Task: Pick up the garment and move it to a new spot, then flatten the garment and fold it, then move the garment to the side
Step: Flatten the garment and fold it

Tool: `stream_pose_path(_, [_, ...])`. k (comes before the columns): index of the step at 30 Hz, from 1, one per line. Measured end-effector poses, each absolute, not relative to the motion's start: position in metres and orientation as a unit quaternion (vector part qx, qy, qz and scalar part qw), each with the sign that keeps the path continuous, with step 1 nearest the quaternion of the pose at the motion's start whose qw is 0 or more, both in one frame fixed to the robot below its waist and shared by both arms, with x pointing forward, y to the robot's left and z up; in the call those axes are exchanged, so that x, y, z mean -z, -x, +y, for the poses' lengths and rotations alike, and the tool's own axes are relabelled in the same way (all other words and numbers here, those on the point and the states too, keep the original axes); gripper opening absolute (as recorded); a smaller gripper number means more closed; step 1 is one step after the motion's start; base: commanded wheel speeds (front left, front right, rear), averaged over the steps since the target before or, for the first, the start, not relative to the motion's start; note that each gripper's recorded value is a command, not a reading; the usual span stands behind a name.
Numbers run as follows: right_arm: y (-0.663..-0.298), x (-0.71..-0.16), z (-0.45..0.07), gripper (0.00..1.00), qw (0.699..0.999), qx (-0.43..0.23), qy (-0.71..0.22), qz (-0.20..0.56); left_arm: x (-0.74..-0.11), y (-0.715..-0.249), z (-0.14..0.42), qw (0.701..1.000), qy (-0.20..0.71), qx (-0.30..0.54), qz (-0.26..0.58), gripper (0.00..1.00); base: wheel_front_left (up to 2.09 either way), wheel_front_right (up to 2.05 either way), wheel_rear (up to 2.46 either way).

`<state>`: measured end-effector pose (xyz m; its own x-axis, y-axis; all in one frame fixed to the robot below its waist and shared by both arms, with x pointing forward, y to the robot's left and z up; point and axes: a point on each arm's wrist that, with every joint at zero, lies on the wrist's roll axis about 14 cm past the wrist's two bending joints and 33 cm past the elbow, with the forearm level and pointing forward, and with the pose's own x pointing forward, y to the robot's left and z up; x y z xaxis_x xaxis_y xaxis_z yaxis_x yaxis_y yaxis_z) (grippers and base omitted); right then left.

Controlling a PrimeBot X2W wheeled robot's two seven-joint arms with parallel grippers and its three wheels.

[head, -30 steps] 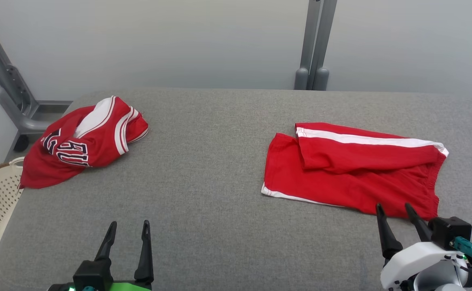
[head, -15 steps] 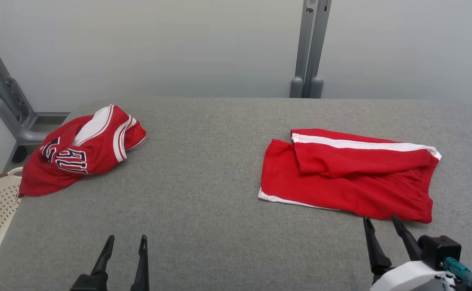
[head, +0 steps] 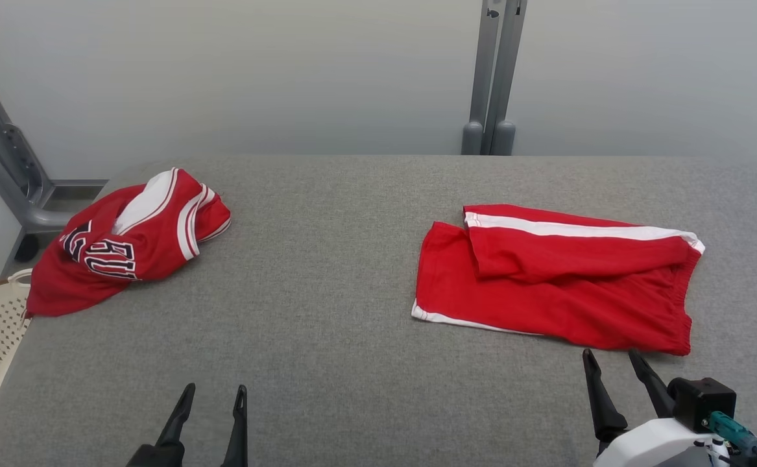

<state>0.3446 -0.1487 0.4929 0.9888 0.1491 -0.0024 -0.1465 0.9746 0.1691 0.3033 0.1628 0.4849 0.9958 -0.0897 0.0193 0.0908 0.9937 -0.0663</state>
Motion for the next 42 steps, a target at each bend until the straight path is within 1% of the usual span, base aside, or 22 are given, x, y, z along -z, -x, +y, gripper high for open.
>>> stream_pose_path(7, [-0.345, -0.487, -0.159, 1.00, 0.995, -0.061, -0.071, 0.025, -0.480, -0.307, 0.149, 0.997, 0.039, 0.072, 0.001, 1.00, 0.00, 0.00, 0.00])
stream_pose_path(14, [-0.344, -0.472, -0.181, 1.00, 0.997, -0.031, -0.039, 0.064, -0.478, -0.327, 0.115, 0.989, 0.032, 0.140, 0.019, 1.00, 0.00, 0.00, 0.00])
stream_pose_path(20, [-0.342, -0.451, -0.196, 1.00, 0.994, -0.013, 0.002, 0.109, -0.472, -0.347, 0.077, 0.977, 0.006, 0.211, 0.040, 1.00, 0.00, 0.00, 0.00])
stream_pose_path(28, [-0.352, -0.437, -0.219, 1.00, 0.990, 0.011, 0.023, 0.139, -0.449, -0.371, 0.036, 0.956, -0.018, 0.281, 0.079, 1.00, 0.00, 0.00, 0.00])
stream_pose_path(35, [-0.366, -0.419, -0.232, 1.00, 0.985, 0.028, 0.025, 0.167, -0.426, -0.396, 0.013, 0.942, -0.030, 0.315, 0.114, 1.00, 0.00, 0.00, 0.00])
stream_pose_path(42, [-0.376, -0.404, -0.244, 1.00, 0.981, 0.047, 0.026, 0.186, -0.412, -0.416, -0.005, 0.932, -0.022, 0.336, 0.134, 1.00, 0.00, 0.00, 0.00])
